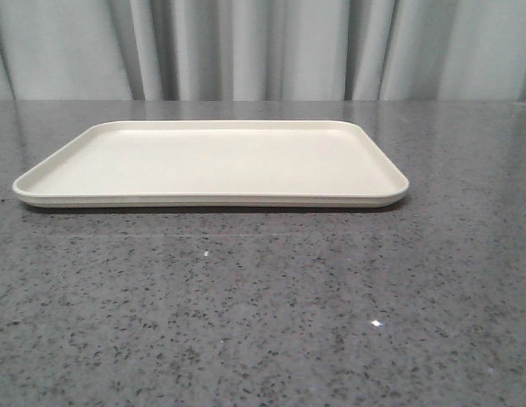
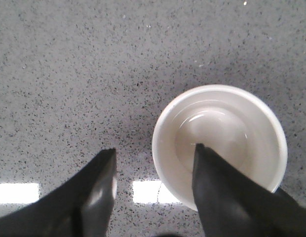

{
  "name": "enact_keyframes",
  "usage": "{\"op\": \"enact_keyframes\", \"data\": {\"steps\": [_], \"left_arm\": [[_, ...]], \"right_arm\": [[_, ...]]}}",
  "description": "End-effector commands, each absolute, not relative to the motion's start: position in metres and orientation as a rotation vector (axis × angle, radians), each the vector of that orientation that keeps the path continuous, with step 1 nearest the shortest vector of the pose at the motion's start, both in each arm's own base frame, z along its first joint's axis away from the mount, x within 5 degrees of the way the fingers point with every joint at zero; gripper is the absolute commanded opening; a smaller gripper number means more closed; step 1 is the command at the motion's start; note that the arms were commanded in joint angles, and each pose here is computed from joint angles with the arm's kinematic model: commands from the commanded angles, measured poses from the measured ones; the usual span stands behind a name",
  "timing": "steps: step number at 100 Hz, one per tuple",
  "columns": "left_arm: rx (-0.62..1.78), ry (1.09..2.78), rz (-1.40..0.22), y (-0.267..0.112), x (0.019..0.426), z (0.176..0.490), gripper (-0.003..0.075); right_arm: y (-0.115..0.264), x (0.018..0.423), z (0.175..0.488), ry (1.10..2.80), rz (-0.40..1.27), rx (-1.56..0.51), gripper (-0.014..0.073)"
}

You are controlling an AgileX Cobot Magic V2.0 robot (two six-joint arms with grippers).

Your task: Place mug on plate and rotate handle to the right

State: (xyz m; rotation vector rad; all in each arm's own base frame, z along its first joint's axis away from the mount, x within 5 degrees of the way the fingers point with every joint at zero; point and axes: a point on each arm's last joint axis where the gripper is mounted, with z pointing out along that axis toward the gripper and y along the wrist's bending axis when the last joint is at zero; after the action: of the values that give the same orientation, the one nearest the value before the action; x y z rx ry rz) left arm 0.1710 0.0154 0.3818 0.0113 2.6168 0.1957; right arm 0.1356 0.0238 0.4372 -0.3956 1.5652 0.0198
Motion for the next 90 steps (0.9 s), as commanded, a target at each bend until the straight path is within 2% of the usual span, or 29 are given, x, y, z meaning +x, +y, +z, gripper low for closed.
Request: {"op": "enact_keyframes", "data": {"steps": [1, 90], "left_arm": [[0.005, 2.561, 0.209, 0.016, 0.172, 0.387, 0.0355], [0.033, 2.721, 0.195, 0.016, 0.224, 0.341, 0.0355]], "right_arm": [[0.021, 0.138, 0.450, 1.505, -0.007, -0.356, 0.0525], [0.021, 0.151, 0.444, 1.544, 0.000, -0.357, 0.0525]]}}
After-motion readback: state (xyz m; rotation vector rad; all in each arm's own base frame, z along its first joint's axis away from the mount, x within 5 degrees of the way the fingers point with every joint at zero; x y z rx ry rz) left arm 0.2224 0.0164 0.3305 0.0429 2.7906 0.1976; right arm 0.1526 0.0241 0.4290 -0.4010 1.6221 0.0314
